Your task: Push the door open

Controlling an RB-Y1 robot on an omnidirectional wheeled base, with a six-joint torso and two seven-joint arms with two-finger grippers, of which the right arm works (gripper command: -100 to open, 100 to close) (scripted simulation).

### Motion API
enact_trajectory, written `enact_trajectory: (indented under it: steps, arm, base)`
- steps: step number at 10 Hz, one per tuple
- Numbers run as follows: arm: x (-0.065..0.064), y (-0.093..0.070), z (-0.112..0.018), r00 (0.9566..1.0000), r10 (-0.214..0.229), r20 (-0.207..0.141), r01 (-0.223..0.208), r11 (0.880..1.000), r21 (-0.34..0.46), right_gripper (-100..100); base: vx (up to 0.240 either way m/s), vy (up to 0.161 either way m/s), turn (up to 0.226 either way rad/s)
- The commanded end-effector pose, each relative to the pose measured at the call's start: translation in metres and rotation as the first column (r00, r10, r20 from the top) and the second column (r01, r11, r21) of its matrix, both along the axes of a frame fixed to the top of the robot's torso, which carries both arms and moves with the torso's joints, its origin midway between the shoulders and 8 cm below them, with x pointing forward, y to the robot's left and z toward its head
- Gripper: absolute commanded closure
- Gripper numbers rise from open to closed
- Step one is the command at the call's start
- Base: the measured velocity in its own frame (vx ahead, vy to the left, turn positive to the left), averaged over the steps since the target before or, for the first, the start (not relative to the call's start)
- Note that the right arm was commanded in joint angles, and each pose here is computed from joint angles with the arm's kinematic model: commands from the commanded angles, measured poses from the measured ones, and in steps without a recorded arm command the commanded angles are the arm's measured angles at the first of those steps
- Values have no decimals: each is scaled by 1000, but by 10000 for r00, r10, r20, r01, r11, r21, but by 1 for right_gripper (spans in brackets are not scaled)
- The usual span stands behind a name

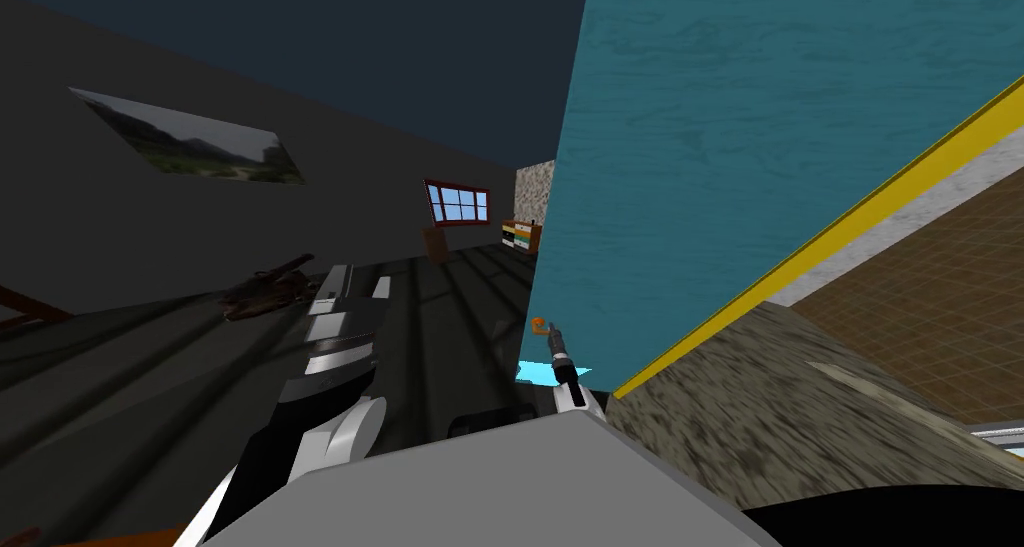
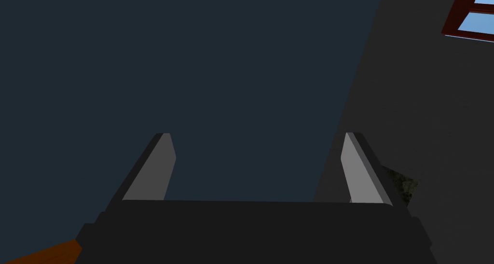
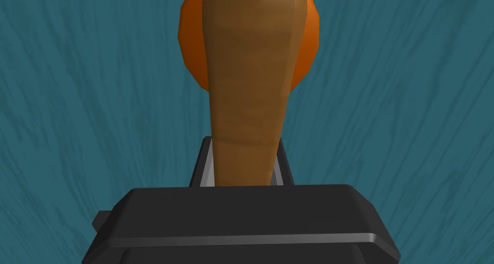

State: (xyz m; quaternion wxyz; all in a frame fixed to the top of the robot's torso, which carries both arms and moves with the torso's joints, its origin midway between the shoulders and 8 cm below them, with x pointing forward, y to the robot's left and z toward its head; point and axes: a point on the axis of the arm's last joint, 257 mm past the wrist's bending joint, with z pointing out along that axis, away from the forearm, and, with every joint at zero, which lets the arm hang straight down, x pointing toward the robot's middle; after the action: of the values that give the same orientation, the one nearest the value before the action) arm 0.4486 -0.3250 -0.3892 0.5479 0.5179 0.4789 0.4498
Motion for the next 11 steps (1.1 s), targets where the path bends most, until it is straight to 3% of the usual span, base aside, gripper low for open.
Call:
enact_trajectory:
  steps: [1,4,5,10,11]
  arm:
    - [-3,-23,5,9991,-416,53,417,9991,-114,100]
    - [-3,-23,5,9991,-416,53,417,9991,-114,100]
    - [-5,-36,6,9973,-737,78,737,9972,-112,100]
    - [-11,-54,7,9916,-1286,110,1286,9917,-24,100]
    - [-14,-62,6,9875,-1575,114,1574,9875,73,100]
  base:
    - [107,43,-71]
    - [80,29,-22]
    - [114,30,-90]
    - [190,72,-67]
    - [179,59,-72]
